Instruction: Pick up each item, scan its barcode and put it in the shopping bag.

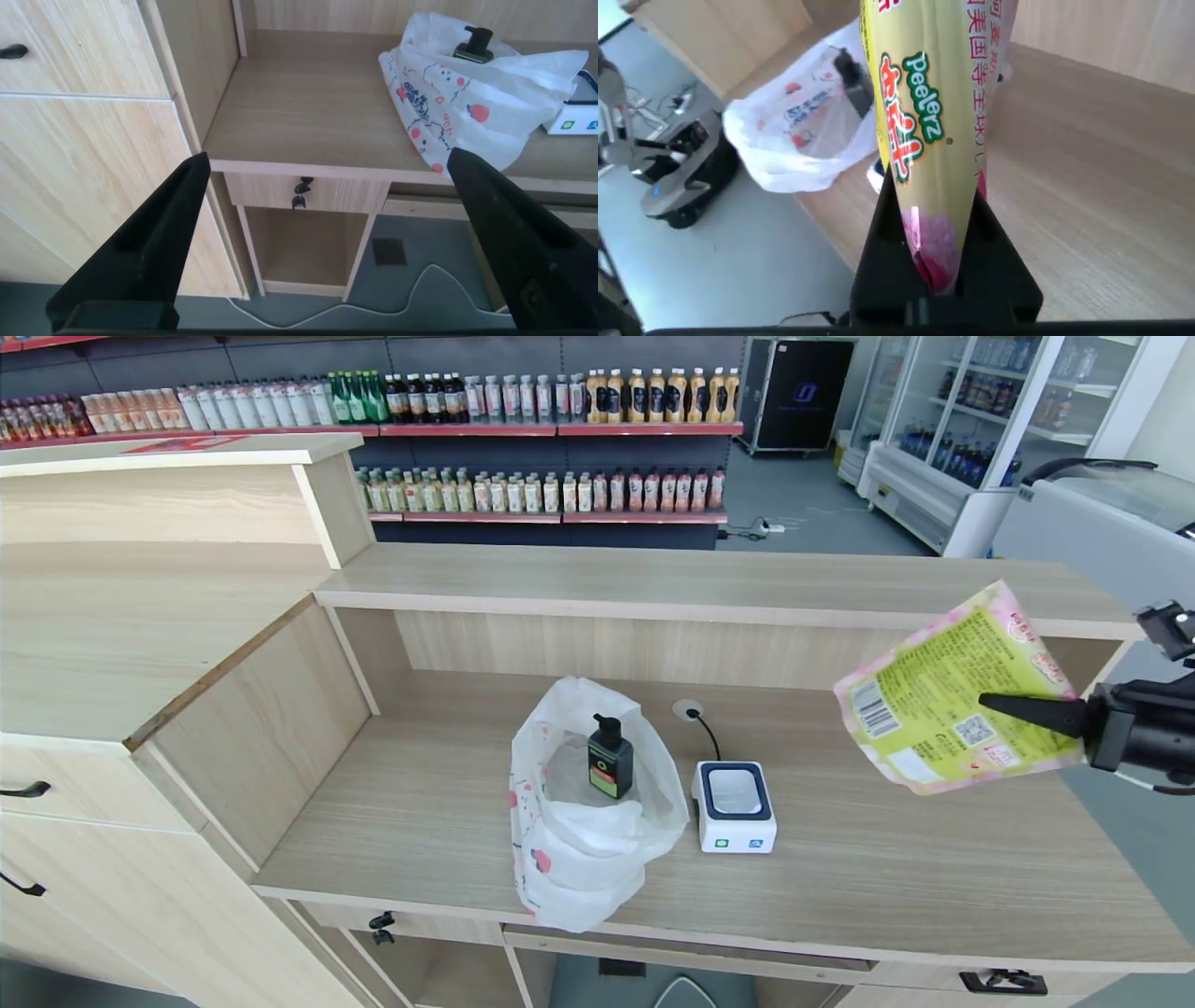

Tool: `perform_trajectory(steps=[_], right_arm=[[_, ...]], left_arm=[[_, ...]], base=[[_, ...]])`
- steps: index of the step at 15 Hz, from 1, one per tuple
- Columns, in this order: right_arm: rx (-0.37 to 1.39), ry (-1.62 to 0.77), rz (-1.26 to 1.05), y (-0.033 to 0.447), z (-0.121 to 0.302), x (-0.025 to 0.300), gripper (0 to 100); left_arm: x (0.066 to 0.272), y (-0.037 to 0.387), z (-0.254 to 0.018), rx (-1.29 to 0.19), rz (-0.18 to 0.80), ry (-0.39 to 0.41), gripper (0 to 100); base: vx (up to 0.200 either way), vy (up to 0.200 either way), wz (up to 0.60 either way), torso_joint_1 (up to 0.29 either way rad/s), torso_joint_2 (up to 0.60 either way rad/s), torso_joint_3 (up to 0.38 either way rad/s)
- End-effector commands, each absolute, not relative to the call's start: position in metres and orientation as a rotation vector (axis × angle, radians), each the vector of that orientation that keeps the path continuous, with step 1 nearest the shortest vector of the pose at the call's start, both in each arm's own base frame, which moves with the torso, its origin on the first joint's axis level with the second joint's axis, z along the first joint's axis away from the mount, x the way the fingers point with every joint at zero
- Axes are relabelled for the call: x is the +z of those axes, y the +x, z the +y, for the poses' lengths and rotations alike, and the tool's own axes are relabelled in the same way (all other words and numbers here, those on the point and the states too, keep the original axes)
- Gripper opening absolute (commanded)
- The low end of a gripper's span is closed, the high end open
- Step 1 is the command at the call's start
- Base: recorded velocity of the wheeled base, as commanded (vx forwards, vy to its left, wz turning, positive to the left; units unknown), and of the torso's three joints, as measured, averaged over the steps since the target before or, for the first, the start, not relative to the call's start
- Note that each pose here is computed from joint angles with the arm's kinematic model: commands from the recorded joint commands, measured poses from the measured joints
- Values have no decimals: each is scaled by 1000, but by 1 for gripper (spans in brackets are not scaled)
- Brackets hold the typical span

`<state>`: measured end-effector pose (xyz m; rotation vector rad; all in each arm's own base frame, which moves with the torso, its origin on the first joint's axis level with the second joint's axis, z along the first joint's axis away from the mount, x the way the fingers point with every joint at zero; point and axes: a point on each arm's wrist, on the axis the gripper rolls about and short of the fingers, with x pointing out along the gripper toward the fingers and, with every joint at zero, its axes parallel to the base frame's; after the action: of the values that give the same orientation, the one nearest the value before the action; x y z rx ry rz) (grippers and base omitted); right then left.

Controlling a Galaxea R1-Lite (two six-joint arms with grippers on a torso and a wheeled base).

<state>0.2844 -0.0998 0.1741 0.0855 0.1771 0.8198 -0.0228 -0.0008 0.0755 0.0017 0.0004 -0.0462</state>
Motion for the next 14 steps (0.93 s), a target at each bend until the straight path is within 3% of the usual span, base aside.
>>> perform_trajectory(steps=[1,5,14], right_arm=[[899,46,83,243,-87,218,0],[969,219,130,211,-66,255,0],[1224,76,30,141,-11,293,0]], left_arm=[[76,-23,-1,-46,1,2,100],[76,-23,-1,-46,1,2,100],[76,-23,-1,-46,1,2,100]], base=[[0,0,0,0,0,0],[0,0,0,0,0,0],[0,0,0,0,0,0]])
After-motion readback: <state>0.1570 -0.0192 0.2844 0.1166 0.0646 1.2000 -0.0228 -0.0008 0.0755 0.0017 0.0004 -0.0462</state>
